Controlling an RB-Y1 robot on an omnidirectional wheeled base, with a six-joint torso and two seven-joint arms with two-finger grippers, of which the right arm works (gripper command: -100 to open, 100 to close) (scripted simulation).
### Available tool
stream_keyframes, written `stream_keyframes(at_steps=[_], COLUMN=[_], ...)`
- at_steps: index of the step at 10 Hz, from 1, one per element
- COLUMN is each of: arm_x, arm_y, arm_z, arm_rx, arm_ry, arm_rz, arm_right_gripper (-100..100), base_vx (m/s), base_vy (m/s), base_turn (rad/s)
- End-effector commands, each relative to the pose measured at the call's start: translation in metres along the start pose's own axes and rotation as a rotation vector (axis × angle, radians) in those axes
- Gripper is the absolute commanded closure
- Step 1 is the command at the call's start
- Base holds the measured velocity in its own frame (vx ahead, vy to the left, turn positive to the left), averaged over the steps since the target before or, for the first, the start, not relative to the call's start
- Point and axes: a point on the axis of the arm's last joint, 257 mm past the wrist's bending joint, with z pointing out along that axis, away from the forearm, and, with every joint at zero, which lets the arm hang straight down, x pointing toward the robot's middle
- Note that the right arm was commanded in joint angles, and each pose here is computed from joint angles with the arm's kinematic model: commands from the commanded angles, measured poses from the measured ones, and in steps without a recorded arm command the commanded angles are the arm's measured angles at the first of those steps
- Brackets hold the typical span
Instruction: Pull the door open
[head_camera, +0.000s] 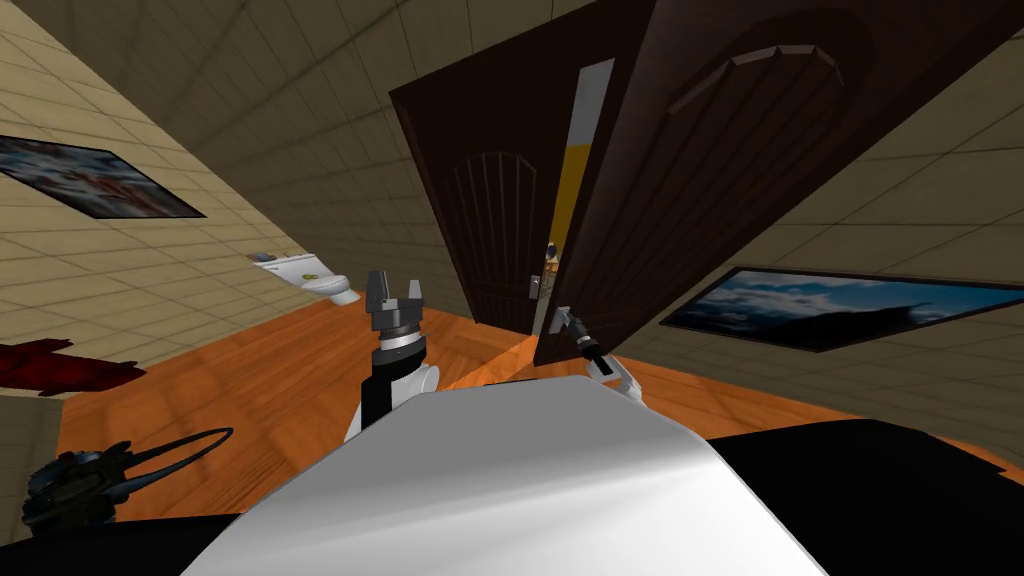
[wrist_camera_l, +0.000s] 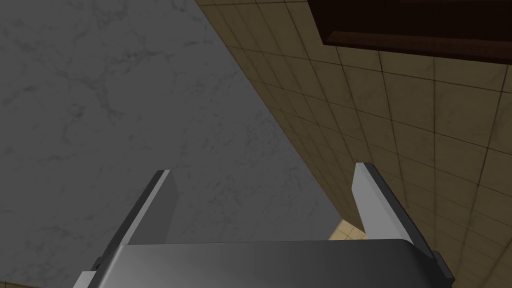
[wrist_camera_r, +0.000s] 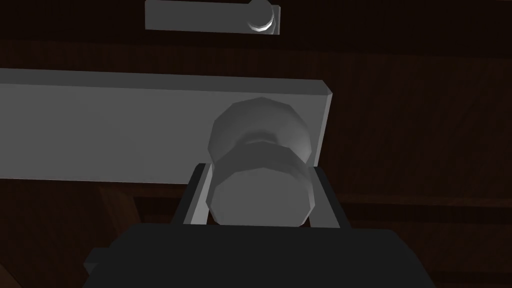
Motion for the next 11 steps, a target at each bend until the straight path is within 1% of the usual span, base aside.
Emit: stream_keyframes(at_steps=[1, 2, 4, 5, 6, 7, 8, 11], arm_x=[0.002, 0.003, 0.004, 0.006, 0.007, 0.004, 0.005, 0.004], arm_y=[0.002, 0.003, 0.004, 0.004, 0.004, 0.004, 0.001, 0.002], arm_z=[-0.0044, -0.0108, -0.0199, -0.0261, -0.0294, -0.0267, -0.0327, -0.0394], arm_rx=[-0.007, -0.009, -0.01, -0.009, -0.009, -0.008, -0.003, -0.006], arm_ry=[0.022, 0.043, 0.074, 0.095, 0.107, 0.094, 0.112, 0.144], arm_rz=[0.001, 0.001, 0.002, 0.004, 0.005, 0.0, 0.002, 0.003], arm_right_gripper=[100, 100, 100, 100, 100, 100, 100, 100], base_vx=[-0.206, -0.243, -0.235, -0.257, -0.211, -0.088, -0.192, -0.215], base_vy=[-0.087, -0.1, -0.128, -0.119, -0.095, -0.036, -0.071, -0.11], base_turn=[0.133, 0.171, 0.148, 0.136, 0.093, 0.0, 0.108, 0.154])
